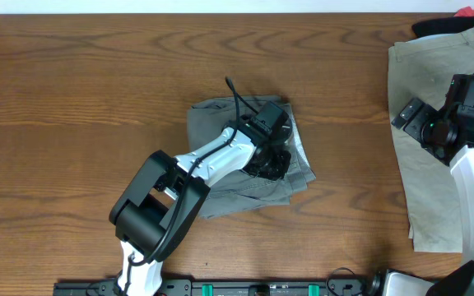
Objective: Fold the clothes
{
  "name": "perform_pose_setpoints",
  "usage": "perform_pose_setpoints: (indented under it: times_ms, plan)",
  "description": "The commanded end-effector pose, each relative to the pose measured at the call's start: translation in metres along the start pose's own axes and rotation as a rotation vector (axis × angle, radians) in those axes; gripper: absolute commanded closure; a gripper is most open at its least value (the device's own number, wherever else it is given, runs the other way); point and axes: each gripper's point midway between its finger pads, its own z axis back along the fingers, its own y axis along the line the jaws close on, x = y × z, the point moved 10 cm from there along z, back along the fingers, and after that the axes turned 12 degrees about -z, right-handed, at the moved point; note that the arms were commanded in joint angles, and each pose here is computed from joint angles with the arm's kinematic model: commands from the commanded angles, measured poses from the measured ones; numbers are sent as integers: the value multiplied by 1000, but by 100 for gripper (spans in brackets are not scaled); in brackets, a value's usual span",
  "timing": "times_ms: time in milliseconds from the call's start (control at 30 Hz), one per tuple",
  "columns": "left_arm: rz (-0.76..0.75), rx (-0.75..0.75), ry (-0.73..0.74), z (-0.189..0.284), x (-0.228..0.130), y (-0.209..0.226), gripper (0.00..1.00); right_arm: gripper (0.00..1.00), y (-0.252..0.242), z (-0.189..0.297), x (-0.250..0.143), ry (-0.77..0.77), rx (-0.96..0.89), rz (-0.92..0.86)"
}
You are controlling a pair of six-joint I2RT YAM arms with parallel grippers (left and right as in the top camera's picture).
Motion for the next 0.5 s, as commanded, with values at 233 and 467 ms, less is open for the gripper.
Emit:
perform_pose_setpoints:
  times_ms: [233, 467]
  plan:
    - [3, 34, -101, 36, 14, -1, 94, 1, -1, 6, 4, -27, -1, 1]
    - [-22, 233, -390, 79, 44, 11, 94, 1, -1, 6, 4, -27, -1, 1]
